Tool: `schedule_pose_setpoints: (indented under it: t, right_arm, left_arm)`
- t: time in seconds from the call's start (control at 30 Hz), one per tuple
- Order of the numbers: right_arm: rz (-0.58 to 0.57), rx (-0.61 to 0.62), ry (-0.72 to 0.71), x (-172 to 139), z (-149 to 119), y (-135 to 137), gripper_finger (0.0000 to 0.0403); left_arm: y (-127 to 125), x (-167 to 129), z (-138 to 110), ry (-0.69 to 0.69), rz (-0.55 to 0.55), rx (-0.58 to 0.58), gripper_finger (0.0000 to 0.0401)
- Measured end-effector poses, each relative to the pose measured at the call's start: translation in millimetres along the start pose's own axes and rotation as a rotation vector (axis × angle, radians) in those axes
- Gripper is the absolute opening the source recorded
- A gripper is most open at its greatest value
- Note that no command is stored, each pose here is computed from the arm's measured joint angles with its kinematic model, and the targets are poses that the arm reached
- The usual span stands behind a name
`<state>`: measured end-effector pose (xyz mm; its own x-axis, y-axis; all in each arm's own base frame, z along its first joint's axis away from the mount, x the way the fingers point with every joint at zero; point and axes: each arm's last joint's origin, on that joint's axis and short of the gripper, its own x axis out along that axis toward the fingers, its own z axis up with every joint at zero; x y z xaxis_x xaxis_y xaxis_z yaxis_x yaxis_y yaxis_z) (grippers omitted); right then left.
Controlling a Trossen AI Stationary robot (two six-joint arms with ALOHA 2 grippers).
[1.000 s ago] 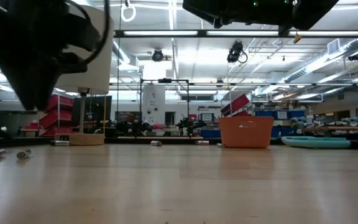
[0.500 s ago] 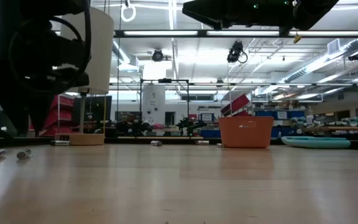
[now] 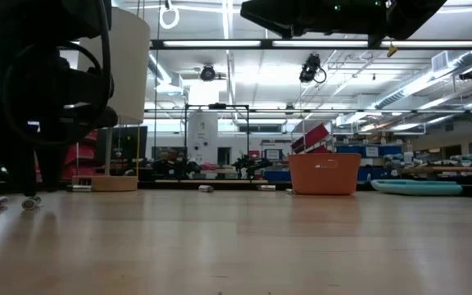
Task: Sort batteries
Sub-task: Put the silver battery into the yellow bin
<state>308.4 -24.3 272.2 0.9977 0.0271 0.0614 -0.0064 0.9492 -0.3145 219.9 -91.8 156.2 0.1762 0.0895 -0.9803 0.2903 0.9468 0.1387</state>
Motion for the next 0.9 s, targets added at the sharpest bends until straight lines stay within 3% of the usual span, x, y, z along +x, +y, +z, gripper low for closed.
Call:
schedule_pose_setpoints:
  t: [0.9]
  right_arm:
    - [-0.002,-0.001,-0.007,0,1,0,0.0128]
  left_arm:
    - [0,-11,11,-0.05,-0.013,0.004,0.0101]
